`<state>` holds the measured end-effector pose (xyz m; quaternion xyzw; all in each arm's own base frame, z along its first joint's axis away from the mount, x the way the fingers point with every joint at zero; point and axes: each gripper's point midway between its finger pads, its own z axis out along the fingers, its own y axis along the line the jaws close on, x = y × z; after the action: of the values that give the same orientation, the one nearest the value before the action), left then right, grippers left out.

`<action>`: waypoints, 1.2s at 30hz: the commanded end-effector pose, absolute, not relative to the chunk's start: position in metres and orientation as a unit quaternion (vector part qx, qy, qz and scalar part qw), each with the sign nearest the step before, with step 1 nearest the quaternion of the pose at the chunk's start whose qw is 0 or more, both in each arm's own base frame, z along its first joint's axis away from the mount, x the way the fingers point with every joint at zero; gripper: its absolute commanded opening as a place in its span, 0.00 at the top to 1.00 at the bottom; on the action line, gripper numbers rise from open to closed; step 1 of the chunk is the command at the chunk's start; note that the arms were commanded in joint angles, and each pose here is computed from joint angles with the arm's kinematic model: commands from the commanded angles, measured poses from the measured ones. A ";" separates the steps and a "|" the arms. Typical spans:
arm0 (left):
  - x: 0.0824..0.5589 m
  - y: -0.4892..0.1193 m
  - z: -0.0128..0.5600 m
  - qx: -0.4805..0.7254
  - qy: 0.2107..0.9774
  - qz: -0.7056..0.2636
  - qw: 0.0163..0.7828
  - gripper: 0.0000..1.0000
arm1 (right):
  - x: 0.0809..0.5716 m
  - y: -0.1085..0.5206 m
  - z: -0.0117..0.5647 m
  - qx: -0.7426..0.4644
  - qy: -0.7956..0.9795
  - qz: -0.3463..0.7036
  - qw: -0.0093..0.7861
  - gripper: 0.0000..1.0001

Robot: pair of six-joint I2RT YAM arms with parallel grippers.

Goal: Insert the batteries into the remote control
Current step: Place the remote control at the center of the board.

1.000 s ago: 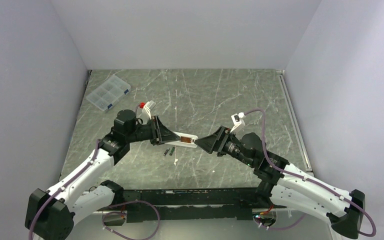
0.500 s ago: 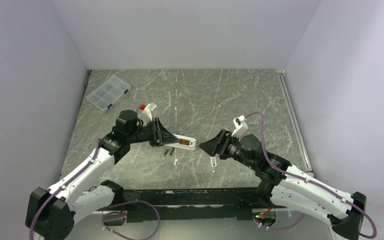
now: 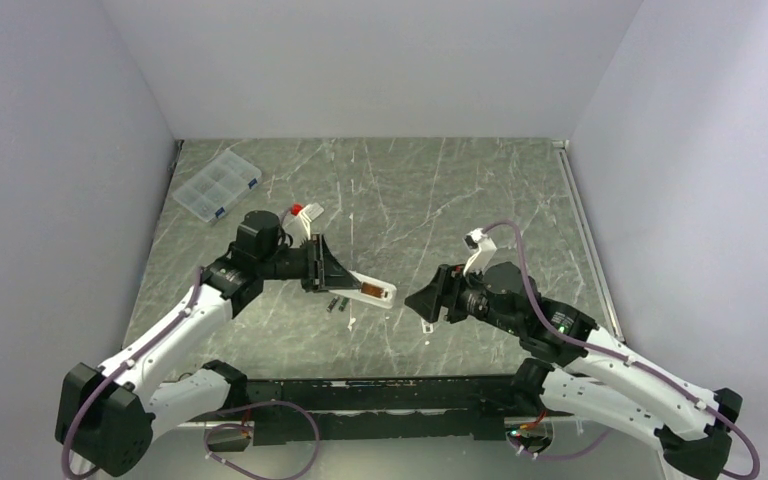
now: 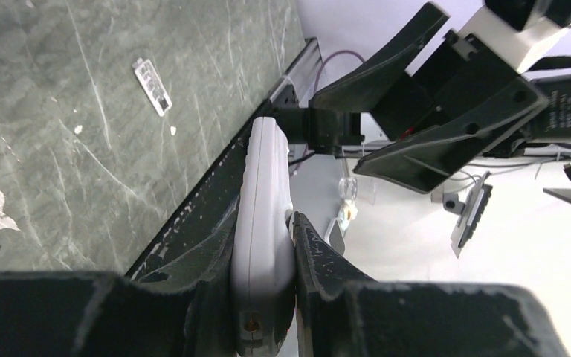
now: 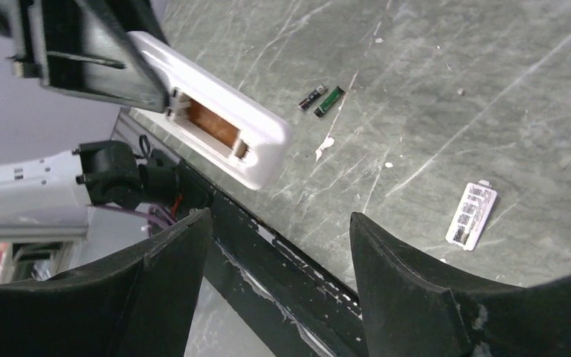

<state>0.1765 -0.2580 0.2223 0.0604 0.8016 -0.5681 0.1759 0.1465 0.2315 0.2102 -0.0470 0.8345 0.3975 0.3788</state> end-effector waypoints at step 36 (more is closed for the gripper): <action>0.083 -0.254 0.277 0.309 0.687 -0.654 0.078 1.00 | 0.057 0.311 0.267 -0.348 0.671 0.615 0.225 0.64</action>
<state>0.0890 -0.2551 0.2627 0.2740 0.7135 -0.6421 0.0597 0.0615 0.3051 0.2475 -0.3440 0.7078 0.5771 0.2184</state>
